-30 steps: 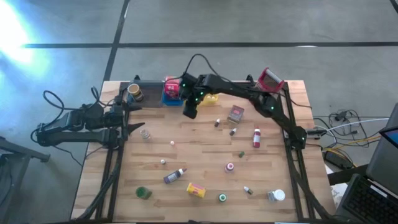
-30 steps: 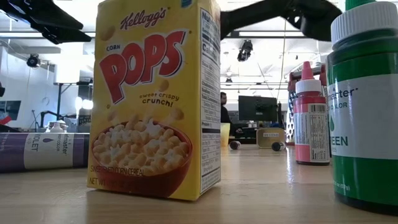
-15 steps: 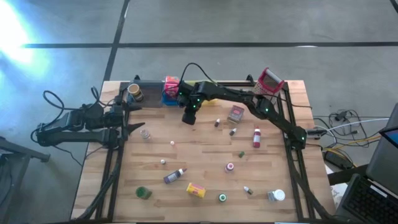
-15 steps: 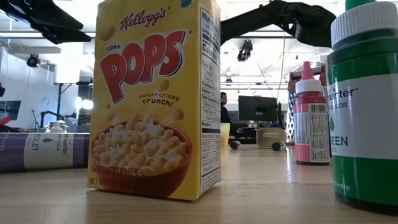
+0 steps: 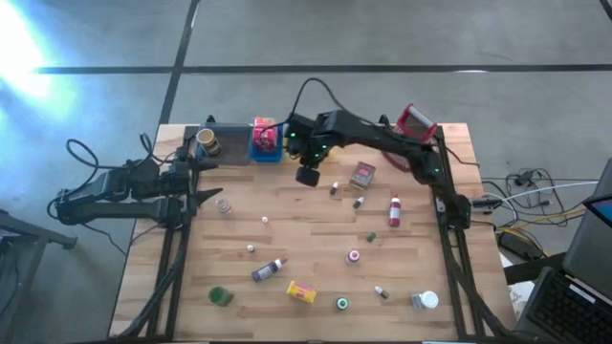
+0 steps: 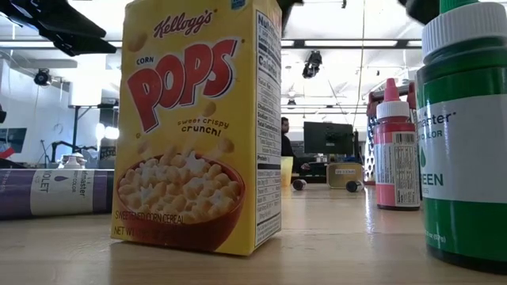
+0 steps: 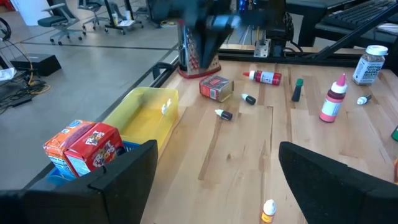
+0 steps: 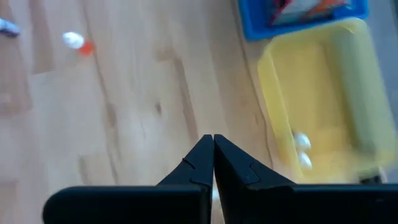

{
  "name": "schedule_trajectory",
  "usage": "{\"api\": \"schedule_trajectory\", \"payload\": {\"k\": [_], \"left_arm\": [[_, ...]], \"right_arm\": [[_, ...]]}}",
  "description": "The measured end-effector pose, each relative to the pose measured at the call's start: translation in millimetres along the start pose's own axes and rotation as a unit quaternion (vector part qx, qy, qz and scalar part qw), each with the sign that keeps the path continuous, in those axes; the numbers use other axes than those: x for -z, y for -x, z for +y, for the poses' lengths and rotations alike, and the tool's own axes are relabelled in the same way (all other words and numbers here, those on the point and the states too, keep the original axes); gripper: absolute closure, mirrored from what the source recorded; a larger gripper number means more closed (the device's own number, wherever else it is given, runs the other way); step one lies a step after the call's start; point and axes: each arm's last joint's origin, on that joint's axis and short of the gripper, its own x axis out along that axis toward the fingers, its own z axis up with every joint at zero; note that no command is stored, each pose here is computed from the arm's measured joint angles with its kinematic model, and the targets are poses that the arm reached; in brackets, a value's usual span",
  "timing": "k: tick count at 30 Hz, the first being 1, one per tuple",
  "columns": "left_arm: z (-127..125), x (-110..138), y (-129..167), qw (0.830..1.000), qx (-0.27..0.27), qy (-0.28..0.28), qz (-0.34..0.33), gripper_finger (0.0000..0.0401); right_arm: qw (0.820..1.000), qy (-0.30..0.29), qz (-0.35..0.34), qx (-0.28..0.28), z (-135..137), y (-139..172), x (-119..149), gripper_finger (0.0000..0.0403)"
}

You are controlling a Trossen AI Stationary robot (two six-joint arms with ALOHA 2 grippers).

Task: Pick & Place Kitchen Items
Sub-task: Put the green seasoning bottle into the black bin

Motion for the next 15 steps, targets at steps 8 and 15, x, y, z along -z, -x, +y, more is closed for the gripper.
{"api": "schedule_trajectory", "payload": {"k": [8, 15], "left_arm": [[0.0, 0.0, 0.0, 1.0, 0.0, 0.0, 0.0, 0.0062], [0.0, 0.1, 0.0, 1.0, 0.0, 0.0, 0.0, 0.0062]], "right_arm": [[0.997, -0.037, 0.05, 0.043, 17.5, 56.3, 32.0, 0.0394], [0.996, -0.052, 0.053, 0.056, 44.5, 93.4, 70.9, 0.0394]]}}
